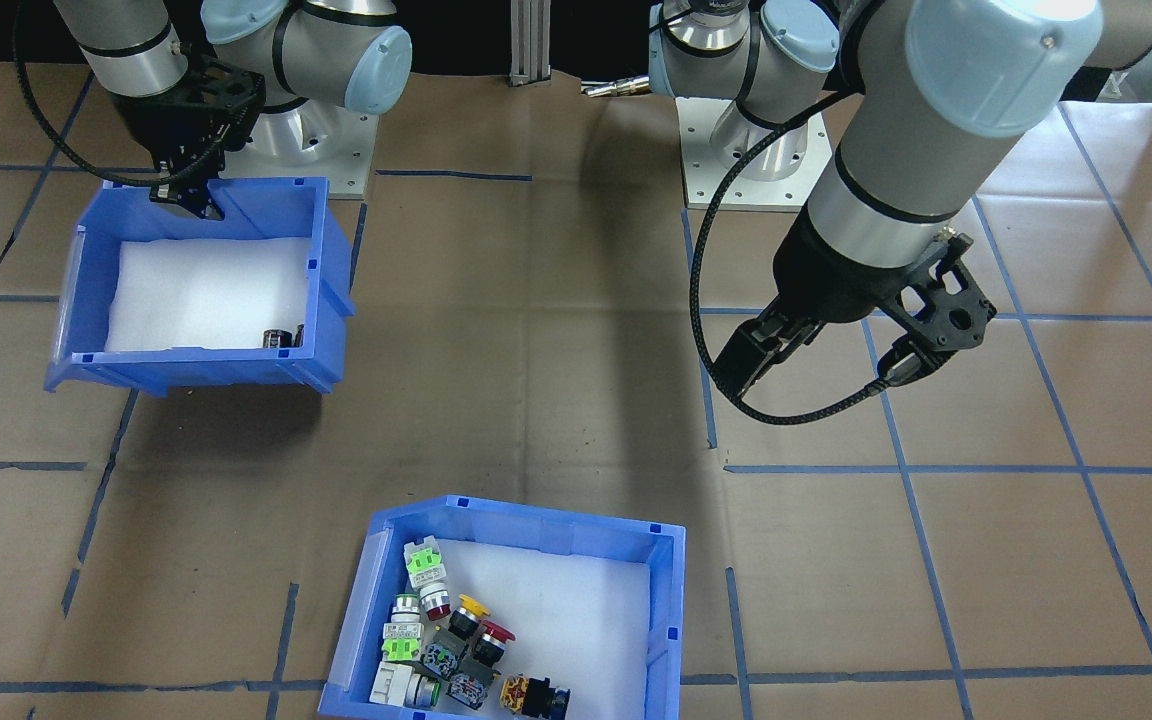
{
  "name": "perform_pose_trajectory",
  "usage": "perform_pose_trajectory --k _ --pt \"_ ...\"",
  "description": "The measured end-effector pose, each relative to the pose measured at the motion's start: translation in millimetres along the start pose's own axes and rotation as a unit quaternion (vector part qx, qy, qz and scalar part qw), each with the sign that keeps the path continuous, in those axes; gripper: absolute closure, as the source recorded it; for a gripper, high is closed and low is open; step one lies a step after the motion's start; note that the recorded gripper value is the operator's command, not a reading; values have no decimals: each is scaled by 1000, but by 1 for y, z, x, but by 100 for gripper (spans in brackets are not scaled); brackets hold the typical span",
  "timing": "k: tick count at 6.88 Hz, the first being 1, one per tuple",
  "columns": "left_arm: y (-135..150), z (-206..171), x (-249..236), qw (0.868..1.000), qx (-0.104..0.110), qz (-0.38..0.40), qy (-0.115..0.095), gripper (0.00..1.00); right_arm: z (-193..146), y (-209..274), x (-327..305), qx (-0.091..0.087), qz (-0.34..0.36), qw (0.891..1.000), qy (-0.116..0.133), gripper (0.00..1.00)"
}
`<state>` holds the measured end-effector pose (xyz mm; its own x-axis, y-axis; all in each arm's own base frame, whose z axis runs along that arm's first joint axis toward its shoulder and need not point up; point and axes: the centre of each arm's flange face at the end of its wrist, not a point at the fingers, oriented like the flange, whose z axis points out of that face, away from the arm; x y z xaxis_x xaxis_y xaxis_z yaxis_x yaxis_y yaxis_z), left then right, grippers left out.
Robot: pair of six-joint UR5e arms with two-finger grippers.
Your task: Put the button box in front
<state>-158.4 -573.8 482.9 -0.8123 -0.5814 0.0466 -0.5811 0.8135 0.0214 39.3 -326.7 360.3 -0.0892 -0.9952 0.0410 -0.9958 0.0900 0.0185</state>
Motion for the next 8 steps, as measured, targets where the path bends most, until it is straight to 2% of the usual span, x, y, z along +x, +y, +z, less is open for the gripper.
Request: perform_pose_trajectory --k 1,2,4,6,8 --pt "11 -12 -16 998 9 66 -13 0 -3 -16 7 2 3 1000 -2 100" --pt "22 -16 -29 989 14 147 -26 0 -4 -46 16 2 9 1000 -7 99" --pt "46 -22 -50 968 16 249 -33 0 5 -125 12 -5 17 1000 -15 99" --pt "69 -17 -68 951 12 306 -35 0 22 -187 -4 -7 24 1000 -7 99" --pt "82 -18 -79 948 9 316 -26 0 42 -237 -21 -14 13 1000 13 99"
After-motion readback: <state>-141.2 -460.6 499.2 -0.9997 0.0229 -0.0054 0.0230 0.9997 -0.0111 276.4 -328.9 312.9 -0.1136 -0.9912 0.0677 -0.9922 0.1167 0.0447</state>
